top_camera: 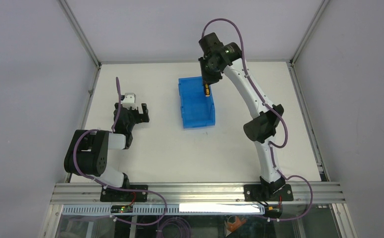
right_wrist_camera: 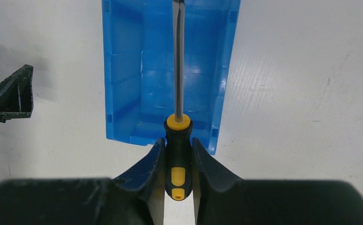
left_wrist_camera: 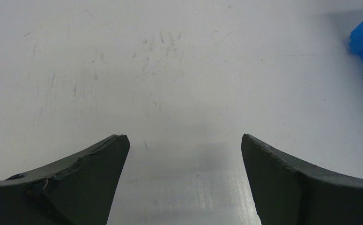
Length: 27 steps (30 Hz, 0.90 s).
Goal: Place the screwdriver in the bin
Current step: Place the screwdriver in the bin.
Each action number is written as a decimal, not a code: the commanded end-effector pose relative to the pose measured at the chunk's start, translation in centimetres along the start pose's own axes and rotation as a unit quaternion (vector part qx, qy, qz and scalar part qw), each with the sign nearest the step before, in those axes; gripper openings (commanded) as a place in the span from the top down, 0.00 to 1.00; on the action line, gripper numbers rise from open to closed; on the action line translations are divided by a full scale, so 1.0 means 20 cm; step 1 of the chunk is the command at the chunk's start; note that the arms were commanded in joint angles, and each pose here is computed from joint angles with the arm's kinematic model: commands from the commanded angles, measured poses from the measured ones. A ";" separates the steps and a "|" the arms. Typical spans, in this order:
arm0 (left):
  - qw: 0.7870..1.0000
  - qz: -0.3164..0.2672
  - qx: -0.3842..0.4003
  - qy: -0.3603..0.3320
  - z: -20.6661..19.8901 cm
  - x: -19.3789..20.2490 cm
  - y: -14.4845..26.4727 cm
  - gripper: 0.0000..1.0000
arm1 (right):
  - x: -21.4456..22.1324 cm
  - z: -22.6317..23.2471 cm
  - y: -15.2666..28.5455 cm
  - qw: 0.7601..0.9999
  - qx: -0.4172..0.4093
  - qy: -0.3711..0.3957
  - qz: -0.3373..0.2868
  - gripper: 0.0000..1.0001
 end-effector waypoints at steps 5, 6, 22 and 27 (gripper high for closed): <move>1.000 -0.026 0.005 0.007 0.00 -0.07 0.01 0.01 | 0.08 0.15 -0.20 1.000 0.004 0.017 0.026 1.00; 1.000 -0.026 0.005 0.007 0.00 -0.07 0.01 0.01 | 0.10 0.16 -0.23 0.999 0.005 0.021 0.033 1.00; 1.000 -0.026 0.005 0.007 0.00 -0.07 0.01 0.01 | 0.30 0.19 -0.62 0.993 0.041 0.045 0.102 1.00; 1.000 -0.026 0.005 0.007 0.00 -0.07 0.01 0.01 | 0.34 0.16 -0.70 0.991 0.055 0.049 0.112 1.00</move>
Point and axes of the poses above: each gripper's point midway between its finger pads, its own y axis back along the fingers, its own z axis along the line the jaws close on, x = y × z, the point moved 3 cm from there along y, back along the fingers, and after that the axes turned 3 degrees about -y, right-handed, at the moved point
